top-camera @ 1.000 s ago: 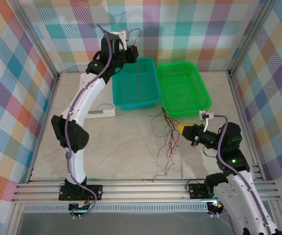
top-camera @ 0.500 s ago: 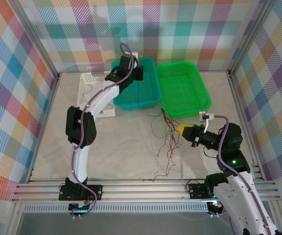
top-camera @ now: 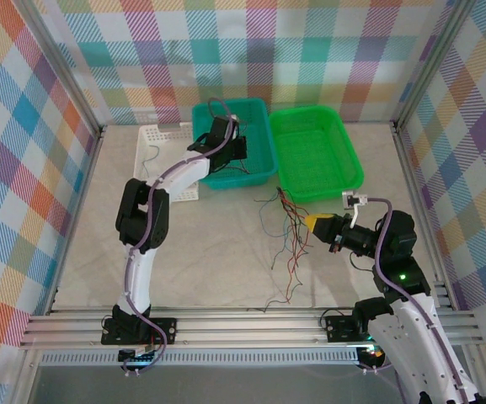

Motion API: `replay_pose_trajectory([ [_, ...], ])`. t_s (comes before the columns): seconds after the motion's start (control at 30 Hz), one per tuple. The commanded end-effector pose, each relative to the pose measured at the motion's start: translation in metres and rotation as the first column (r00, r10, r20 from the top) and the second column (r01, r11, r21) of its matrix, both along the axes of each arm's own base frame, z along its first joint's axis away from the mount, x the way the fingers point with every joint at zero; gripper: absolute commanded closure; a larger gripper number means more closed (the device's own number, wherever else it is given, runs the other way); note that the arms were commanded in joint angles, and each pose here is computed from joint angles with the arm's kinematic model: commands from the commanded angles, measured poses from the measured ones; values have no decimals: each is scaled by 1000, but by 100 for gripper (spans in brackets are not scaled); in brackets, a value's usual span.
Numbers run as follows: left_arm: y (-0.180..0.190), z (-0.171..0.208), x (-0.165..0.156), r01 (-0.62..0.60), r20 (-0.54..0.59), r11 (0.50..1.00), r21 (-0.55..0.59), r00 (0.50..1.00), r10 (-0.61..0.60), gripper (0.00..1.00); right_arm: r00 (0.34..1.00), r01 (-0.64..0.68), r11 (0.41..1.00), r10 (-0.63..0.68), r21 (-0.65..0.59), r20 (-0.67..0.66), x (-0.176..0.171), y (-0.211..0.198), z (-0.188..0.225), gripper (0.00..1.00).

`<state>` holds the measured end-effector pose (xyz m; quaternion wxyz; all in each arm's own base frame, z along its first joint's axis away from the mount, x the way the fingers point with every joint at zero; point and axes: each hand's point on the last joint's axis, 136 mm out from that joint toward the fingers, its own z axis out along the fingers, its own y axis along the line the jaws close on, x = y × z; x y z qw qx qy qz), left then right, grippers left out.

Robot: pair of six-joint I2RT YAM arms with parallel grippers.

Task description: Untangle the cables

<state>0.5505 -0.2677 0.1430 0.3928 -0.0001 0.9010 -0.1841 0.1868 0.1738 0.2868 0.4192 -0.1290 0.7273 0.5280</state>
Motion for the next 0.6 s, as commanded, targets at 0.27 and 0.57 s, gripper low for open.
replay_pose_trajectory([
  [0.27,9,-42,0,-43,-242,998,-53,970,29,77,1000,-7,1000,7,4,27,-7,1,9,100],
  [0.57,4,46,-7,14,-138,988,-155,990,-36,38,1000,14,1000,-14,3,11,-2,0,10,100],
])
